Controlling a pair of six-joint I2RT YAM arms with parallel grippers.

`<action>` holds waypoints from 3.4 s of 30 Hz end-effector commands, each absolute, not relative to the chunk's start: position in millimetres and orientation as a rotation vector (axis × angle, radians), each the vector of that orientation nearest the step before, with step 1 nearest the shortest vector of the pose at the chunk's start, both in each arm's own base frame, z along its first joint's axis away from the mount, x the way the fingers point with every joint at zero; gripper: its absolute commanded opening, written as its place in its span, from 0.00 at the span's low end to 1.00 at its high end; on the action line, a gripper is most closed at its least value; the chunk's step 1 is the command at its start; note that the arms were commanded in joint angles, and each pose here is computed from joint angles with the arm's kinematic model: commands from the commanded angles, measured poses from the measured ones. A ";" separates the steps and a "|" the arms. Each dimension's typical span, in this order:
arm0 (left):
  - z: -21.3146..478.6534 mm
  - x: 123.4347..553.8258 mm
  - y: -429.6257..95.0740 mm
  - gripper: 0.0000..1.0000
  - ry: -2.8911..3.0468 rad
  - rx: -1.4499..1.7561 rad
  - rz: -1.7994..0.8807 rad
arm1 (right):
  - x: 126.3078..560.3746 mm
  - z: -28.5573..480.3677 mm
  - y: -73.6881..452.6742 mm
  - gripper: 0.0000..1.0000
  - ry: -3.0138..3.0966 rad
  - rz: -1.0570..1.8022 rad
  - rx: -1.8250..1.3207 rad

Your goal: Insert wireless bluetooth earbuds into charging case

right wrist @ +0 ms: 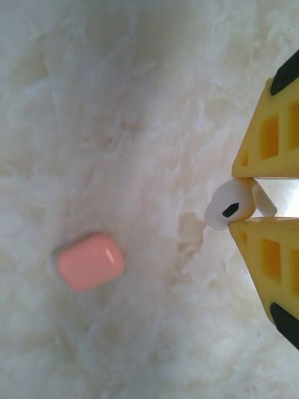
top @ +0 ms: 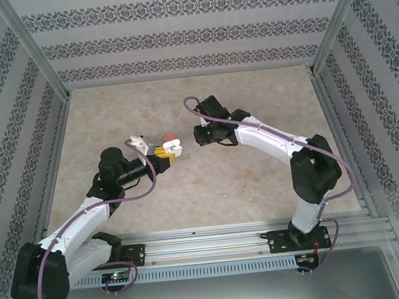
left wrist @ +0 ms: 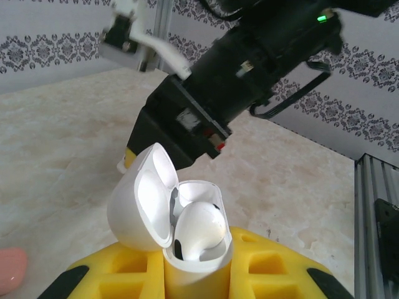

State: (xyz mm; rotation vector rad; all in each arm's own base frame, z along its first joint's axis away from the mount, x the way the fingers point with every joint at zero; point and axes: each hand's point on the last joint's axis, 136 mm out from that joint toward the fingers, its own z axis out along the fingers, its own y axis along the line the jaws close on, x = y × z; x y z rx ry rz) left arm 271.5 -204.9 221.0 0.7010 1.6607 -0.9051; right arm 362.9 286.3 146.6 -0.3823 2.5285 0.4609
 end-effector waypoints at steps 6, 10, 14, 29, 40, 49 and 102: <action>256.1 274.2 -209.9 0.00 1.556 0.707 -0.949 | 355.4 233.9 291.6 0.16 2.181 0.493 -0.446; 259.5 273.9 -210.4 0.00 1.563 0.701 -0.964 | 343.1 262.5 291.8 0.16 2.070 0.563 -0.463; 265.4 274.3 -211.8 0.00 1.567 0.691 -0.987 | 328.4 277.0 300.1 0.16 1.996 0.660 -0.530; 279.8 273.7 -217.0 0.00 1.559 0.686 -1.057 | 292.8 303.9 325.6 0.17 1.843 0.745 -0.719; 286.2 274.0 -219.0 0.00 1.553 0.679 -1.089 | 283.5 297.1 334.2 0.16 1.824 0.776 -0.803; 288.9 274.3 -220.5 0.00 1.546 0.680 -1.108 | 277.2 290.6 337.6 0.16 1.822 0.793 -0.859; 304.8 276.5 -229.6 0.00 1.519 0.683 -1.161 | 246.8 256.8 328.6 0.23 1.871 0.815 -1.076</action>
